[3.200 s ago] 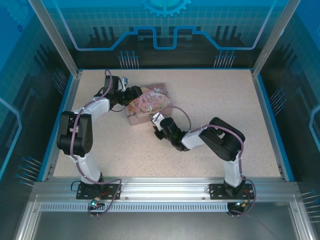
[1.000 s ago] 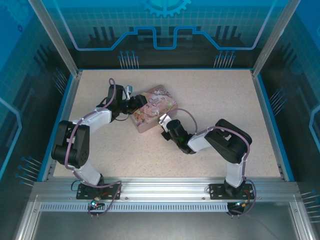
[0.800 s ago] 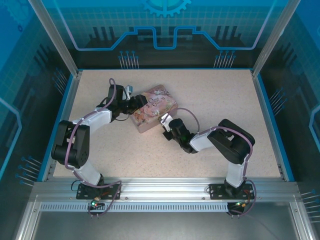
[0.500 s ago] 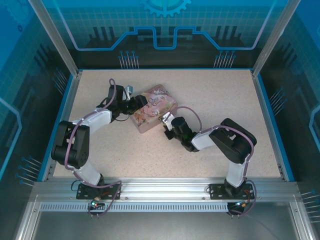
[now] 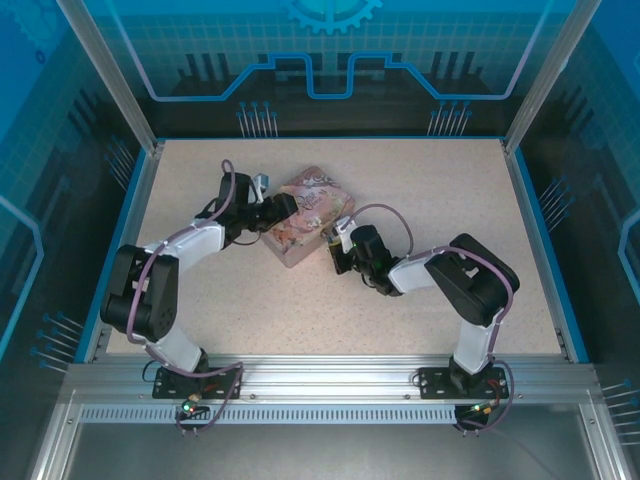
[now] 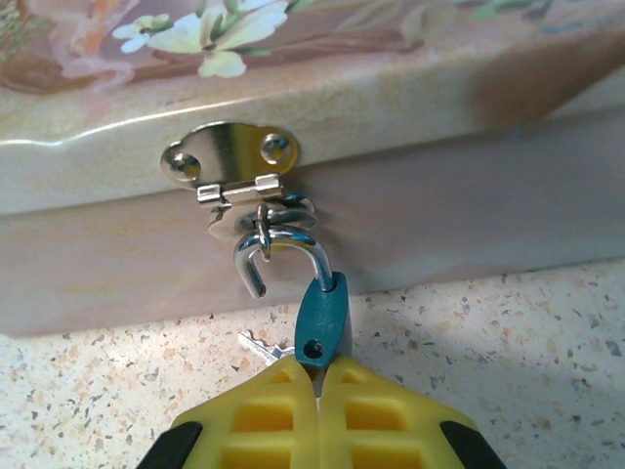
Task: Unlock the padlock with the key
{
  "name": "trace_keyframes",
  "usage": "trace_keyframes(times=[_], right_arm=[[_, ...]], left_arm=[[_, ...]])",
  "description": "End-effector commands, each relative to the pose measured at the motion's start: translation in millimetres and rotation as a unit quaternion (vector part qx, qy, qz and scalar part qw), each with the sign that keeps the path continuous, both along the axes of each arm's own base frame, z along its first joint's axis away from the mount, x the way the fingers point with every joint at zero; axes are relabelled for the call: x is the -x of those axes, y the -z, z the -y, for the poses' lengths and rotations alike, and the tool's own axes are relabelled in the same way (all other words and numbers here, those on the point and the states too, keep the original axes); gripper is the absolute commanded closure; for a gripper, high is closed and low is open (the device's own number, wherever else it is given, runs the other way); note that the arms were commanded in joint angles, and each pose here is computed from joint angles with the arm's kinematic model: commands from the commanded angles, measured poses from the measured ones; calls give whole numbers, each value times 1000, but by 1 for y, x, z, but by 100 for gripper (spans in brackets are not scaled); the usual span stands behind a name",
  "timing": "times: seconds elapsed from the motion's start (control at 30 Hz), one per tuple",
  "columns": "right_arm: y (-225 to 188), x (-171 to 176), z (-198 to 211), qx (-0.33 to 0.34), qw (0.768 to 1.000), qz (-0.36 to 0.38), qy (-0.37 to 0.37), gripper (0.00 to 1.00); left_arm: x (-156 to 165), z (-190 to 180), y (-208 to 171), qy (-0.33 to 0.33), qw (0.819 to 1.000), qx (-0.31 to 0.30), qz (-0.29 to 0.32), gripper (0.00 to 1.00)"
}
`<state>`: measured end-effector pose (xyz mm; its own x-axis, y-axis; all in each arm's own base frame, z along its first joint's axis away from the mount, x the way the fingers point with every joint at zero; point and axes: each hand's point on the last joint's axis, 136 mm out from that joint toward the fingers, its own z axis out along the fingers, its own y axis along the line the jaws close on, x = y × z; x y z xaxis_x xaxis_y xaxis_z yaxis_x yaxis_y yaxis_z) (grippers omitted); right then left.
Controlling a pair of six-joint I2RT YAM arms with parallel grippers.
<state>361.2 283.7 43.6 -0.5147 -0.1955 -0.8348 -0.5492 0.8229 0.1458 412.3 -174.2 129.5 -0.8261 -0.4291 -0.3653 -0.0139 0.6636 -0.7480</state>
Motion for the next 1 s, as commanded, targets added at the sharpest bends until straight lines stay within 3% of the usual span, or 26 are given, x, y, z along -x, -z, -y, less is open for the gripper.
trace_keyframes(times=[0.0,0.37,0.77,0.97], right_arm=[[-16,-2,-11,-73,997,-23,-10,100],[-19,-14,-2,-188,977,-93,28,100],[-17,-29,8,-255,951,-152,88,100],[-29,-37,11,-273,946,-143,97,100]], left_arm=[[25,1,29,2,998,-12,-62,34],[34,7,46,11,996,-36,-76,34],[49,8,65,19,993,-78,-91,34],[50,7,71,21,991,-86,-96,34]])
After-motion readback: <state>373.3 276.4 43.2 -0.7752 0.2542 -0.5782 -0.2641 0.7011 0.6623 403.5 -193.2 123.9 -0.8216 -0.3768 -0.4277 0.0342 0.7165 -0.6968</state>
